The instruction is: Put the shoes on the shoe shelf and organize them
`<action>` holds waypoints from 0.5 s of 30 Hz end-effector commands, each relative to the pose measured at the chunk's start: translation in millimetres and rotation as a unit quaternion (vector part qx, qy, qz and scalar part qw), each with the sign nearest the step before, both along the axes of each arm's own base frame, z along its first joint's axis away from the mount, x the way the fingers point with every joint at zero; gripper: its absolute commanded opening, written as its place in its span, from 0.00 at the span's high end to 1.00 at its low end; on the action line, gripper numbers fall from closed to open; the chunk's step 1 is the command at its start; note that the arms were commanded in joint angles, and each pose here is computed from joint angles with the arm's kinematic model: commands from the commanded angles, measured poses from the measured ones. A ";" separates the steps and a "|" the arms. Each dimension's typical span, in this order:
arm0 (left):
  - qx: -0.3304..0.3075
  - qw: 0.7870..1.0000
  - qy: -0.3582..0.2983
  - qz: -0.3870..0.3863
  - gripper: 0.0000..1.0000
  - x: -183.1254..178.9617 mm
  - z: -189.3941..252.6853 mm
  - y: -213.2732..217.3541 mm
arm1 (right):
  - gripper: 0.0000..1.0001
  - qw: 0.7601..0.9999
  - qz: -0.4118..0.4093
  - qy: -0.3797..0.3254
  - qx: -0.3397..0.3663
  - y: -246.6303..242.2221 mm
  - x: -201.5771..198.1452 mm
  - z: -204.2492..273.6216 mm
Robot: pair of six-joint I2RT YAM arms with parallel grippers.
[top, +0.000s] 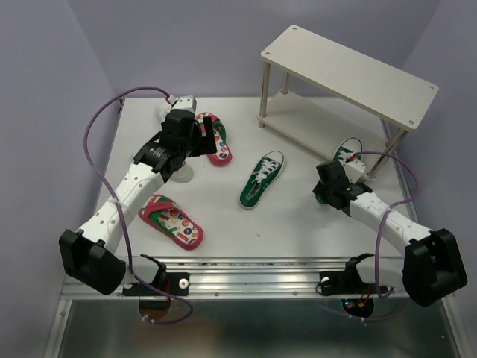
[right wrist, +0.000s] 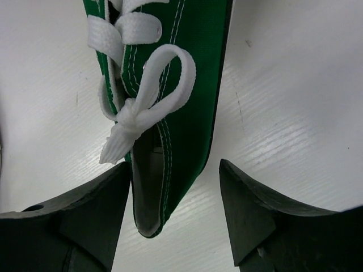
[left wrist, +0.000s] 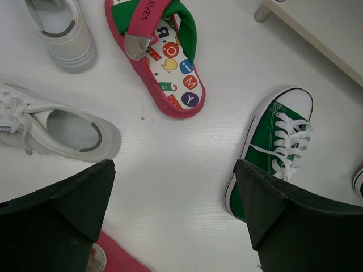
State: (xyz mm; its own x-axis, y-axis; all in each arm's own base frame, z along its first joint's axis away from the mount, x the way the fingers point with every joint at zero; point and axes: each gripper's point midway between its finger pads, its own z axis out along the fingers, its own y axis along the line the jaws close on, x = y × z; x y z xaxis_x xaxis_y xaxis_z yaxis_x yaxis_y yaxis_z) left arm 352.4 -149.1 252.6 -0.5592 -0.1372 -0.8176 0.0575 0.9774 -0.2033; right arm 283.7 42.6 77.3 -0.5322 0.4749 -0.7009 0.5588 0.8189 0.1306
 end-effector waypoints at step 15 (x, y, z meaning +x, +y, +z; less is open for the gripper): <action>-0.020 1.000 -0.018 -0.010 0.02 17.0 11.9 -16.0 | 0.37 1.000 0.030 -0.004 0.001 24.9 -3.7 -1.7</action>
State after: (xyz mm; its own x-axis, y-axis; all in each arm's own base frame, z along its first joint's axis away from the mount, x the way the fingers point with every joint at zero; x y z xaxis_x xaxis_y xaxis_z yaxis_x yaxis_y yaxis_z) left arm 359.2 -156.2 232.4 -0.6014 -0.1217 -0.7897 0.0592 0.9788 -0.1960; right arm 271.2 64.7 69.1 -0.5910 0.4412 -0.6753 0.4981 0.8581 0.1248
